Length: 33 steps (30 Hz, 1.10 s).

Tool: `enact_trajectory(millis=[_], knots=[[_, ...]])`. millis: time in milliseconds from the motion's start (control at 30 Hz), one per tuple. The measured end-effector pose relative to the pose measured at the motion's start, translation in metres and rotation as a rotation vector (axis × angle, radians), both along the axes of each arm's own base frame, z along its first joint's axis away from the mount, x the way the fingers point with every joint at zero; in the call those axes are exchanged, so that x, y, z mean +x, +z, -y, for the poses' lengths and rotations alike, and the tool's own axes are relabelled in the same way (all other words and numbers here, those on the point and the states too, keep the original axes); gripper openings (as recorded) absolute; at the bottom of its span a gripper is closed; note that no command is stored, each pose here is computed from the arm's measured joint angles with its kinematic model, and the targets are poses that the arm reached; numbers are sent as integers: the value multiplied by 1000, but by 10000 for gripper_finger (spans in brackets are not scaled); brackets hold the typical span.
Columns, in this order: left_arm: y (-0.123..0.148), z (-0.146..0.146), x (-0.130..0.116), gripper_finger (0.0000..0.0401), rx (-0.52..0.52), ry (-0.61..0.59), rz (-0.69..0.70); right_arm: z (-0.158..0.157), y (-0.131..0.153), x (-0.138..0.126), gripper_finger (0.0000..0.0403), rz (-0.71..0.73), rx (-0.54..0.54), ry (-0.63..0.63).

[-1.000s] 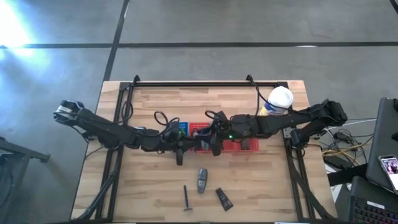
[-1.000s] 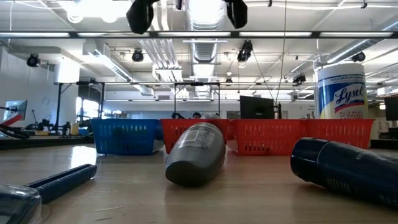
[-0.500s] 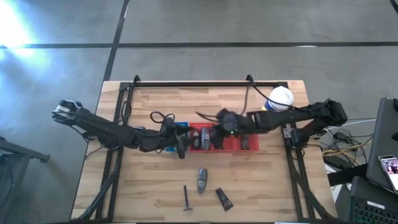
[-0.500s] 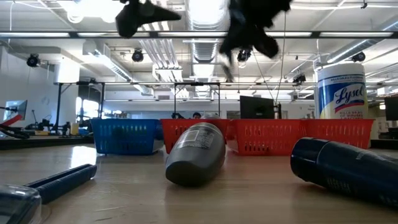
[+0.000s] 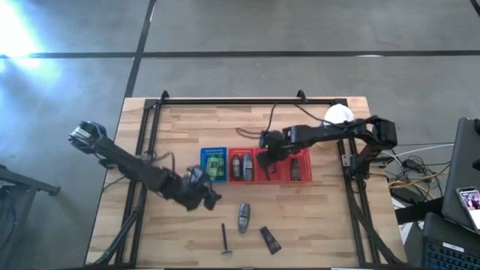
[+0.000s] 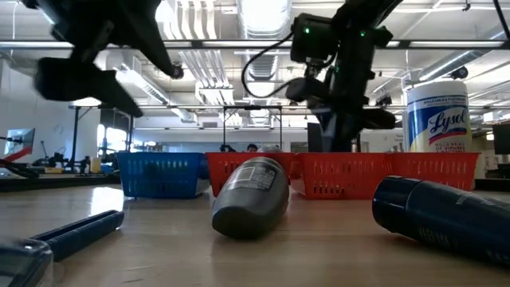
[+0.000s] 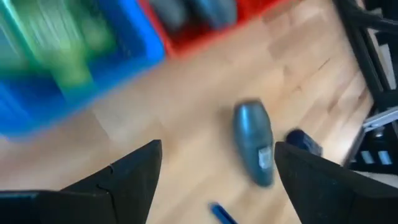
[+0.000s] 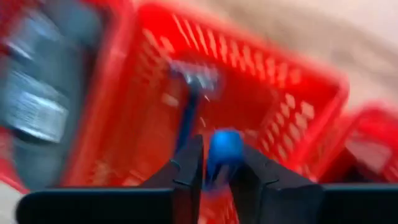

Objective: Pick & Place Travel size toiletries
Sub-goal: Put the blue razor into the middle red bin

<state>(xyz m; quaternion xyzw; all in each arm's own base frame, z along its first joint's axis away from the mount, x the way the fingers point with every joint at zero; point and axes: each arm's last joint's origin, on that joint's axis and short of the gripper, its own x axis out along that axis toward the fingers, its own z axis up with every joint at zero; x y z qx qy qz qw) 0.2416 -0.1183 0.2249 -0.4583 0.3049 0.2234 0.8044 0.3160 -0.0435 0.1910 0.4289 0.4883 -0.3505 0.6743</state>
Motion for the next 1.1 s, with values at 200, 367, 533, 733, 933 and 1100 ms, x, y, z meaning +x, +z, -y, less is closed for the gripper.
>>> enact_trajectory(millis=[200, 367, 533, 733, 933, 1100], knots=[[-22, 40, 30, 316, -210, 36, -127, -11, 2, -3, 128, -24, -17, 64], [-30, 59, 55, 311, -256, 36, -253, -25, 26, -13, 193, 21, -123, 108], [-31, 77, 73, 310, -252, 84, -346, -38, 51, -28, 246, 68, -221, 170], [-44, 100, 100, 309, -278, 88, -523, -49, 69, -50, 284, 92, -252, 216], [-50, 126, 119, 283, -306, 73, -676, -56, 76, -67, 301, 130, -285, 248], [-56, 137, 129, 219, -340, 50, -723, -58, 74, -77, 300, 138, -290, 256]])
